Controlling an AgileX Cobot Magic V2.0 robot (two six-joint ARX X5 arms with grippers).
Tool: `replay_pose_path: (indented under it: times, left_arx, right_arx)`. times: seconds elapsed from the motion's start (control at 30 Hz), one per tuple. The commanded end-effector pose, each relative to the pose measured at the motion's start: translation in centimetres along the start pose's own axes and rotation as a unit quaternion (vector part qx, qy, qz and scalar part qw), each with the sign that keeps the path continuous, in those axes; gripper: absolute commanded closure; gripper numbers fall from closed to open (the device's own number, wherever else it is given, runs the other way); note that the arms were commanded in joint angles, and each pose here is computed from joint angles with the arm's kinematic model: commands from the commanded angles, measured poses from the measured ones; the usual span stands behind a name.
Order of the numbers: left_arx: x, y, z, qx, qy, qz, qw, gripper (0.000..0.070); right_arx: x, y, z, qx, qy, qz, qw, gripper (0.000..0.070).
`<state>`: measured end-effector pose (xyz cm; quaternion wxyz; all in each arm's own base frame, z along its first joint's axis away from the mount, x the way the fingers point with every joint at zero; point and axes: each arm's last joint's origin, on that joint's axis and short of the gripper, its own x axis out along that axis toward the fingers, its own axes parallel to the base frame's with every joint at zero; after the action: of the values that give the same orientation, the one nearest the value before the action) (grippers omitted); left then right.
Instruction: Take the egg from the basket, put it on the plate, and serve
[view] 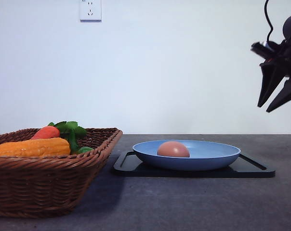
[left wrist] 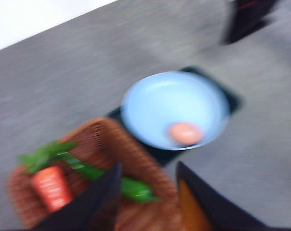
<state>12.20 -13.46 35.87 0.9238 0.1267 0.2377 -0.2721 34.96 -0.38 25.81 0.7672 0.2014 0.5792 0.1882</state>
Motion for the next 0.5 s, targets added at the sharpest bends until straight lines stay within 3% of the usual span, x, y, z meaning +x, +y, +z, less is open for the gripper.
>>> replay_pose_path:
  times: [0.0,0.07,0.27,0.47]
  left_arx:
    - [0.9,0.2,0.4,0.029,0.01,0.022,0.999,0.0631]
    - [2.3,0.8,0.3,0.034,0.034,0.042,0.998,0.0692]
    - [5.5,4.1,-0.8,0.0,0.112,0.111,0.988,0.07]
    - [5.8,7.1,-2.7,-0.081,0.109,0.134,0.982,0.07]
  right_arx:
    - [0.0,0.8,-0.4,-0.026,0.005,-0.001,1.0,0.0684]
    - [0.1,1.9,-1.6,-0.044,0.008,-0.005,0.999,0.07]
    - [0.3,4.7,-6.9,-0.12,-0.022,-0.021,0.992,0.07]
    - [0.3,6.6,-12.5,-0.186,-0.119,-0.085,0.972,0.07]
